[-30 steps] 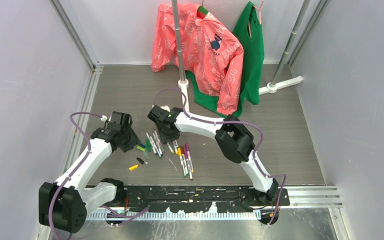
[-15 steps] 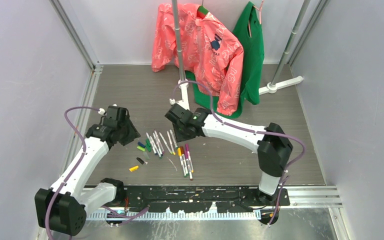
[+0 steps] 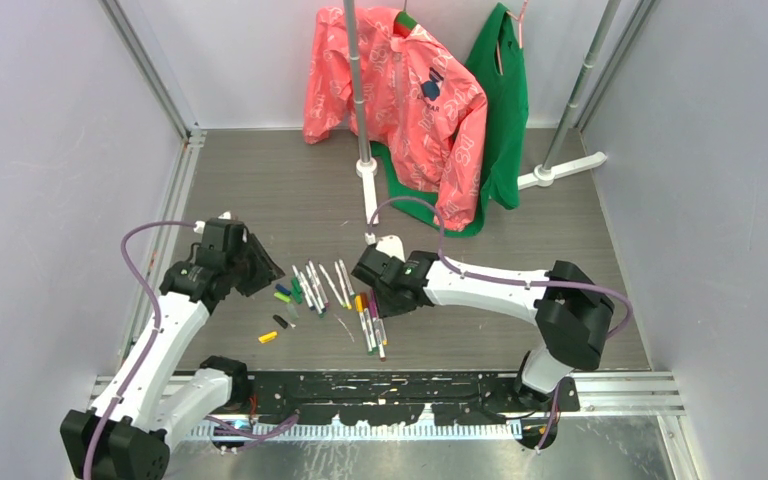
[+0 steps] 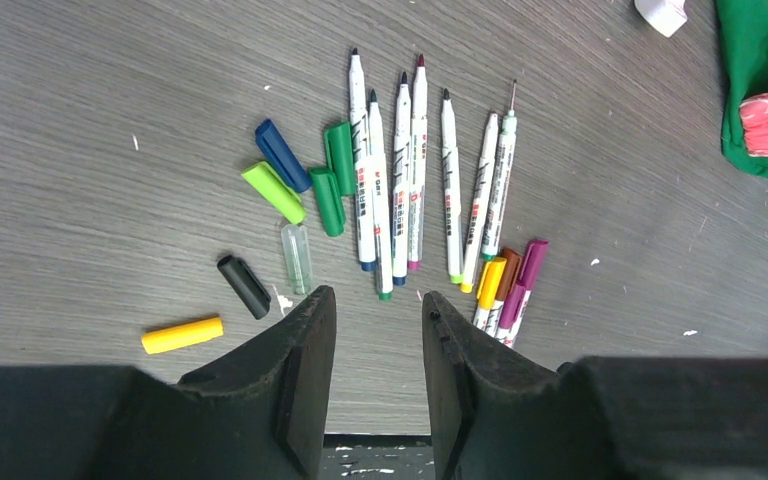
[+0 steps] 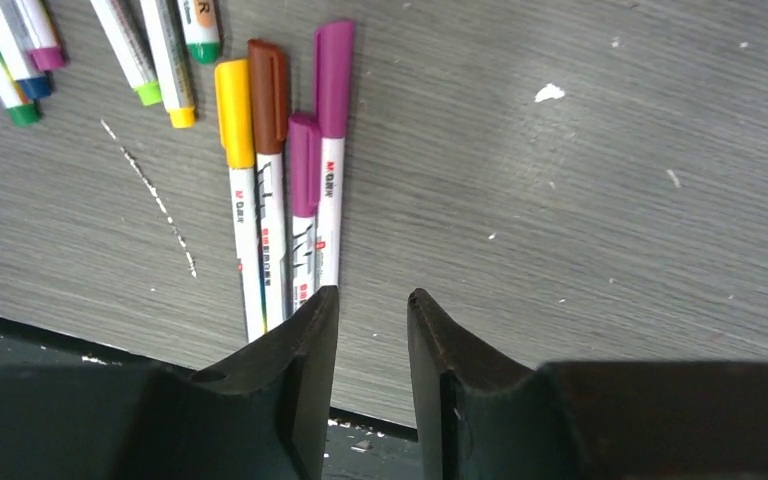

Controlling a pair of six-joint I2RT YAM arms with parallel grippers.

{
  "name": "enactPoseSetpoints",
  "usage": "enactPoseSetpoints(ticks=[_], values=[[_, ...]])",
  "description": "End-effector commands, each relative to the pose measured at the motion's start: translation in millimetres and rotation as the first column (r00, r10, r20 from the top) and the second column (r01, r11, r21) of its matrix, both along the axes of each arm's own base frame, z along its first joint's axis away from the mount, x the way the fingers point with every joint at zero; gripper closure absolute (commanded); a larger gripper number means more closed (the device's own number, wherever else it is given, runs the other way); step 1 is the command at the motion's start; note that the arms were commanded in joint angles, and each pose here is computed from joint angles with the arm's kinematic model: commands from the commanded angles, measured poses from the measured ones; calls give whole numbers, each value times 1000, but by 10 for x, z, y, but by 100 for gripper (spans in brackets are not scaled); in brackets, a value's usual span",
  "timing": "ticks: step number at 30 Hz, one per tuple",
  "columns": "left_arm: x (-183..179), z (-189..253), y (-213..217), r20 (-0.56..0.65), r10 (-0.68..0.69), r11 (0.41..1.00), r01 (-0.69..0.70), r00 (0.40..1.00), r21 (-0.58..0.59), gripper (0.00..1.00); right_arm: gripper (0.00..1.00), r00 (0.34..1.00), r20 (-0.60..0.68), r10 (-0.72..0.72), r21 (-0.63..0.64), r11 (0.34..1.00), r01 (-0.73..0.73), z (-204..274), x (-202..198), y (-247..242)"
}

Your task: Open the pen caps

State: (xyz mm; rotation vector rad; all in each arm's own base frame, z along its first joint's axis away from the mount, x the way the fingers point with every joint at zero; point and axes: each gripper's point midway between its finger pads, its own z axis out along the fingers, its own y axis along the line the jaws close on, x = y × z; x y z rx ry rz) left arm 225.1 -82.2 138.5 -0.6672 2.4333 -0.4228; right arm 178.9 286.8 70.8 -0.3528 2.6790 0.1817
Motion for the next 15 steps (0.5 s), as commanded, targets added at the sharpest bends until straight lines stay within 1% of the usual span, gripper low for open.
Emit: enactPoseSetpoints(ticks=[1, 15], values=[[-68, 56, -29, 15, -7, 1000, 7, 1000, -28, 62, 62, 999, 41, -5, 45, 999, 3, 1, -6, 177], [-25, 71, -49, 25, -13, 999, 13, 1000, -32, 63, 63, 1000, -2, 4, -12, 1000, -4, -357, -48, 242]])
